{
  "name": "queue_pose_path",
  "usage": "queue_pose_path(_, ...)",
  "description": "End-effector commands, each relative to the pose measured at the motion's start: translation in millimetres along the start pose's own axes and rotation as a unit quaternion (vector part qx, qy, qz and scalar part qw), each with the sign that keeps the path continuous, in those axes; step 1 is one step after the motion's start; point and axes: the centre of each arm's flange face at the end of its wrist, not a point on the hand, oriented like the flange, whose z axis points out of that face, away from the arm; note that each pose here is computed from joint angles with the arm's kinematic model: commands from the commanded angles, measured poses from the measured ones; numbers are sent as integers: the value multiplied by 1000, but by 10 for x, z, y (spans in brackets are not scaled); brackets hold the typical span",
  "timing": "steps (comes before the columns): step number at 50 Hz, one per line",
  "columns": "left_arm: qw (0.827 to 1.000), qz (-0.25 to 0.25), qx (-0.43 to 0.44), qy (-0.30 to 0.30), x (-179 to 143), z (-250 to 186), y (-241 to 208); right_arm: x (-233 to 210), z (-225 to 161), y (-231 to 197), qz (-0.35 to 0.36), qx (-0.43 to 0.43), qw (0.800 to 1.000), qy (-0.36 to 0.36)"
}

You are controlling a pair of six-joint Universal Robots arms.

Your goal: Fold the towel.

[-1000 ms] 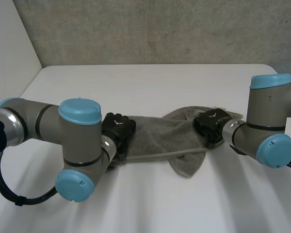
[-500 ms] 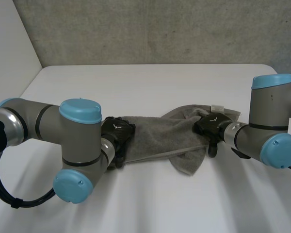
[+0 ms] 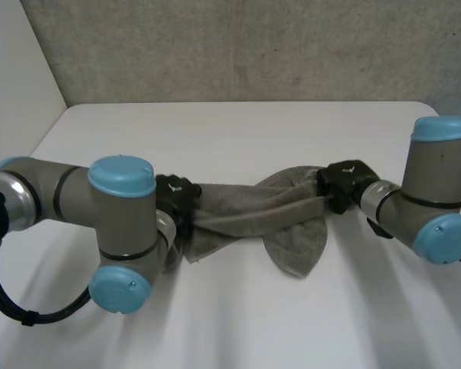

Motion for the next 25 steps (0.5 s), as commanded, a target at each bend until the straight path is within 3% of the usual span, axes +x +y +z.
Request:
queue_pose_path(1,997,-27,50,-48,-241,-151,-387,164,-356,-577,33,84,996,1)
queue_pose_path(4,993,-53,88,-62,-400,-319,-665,207,-489,-755,39,109,993,4)
queue_pose_path(9,982,-92,146,-80,-625,-590,-1025,381,-1109,-1393,45,209,976,38)
queue_pose_path(16,965,-122,211,-98,-873,-961,-1396,353,-1632,-1733,17,257,965,52)
queue_pose_path(21,966,-109,218,-82,-876,-994,-1436,382,-1736,-1696,-36,228,971,63)
queue_pose_path(25,976,-77,191,-66,-810,-819,-1289,328,-1456,-1409,-117,144,981,52)
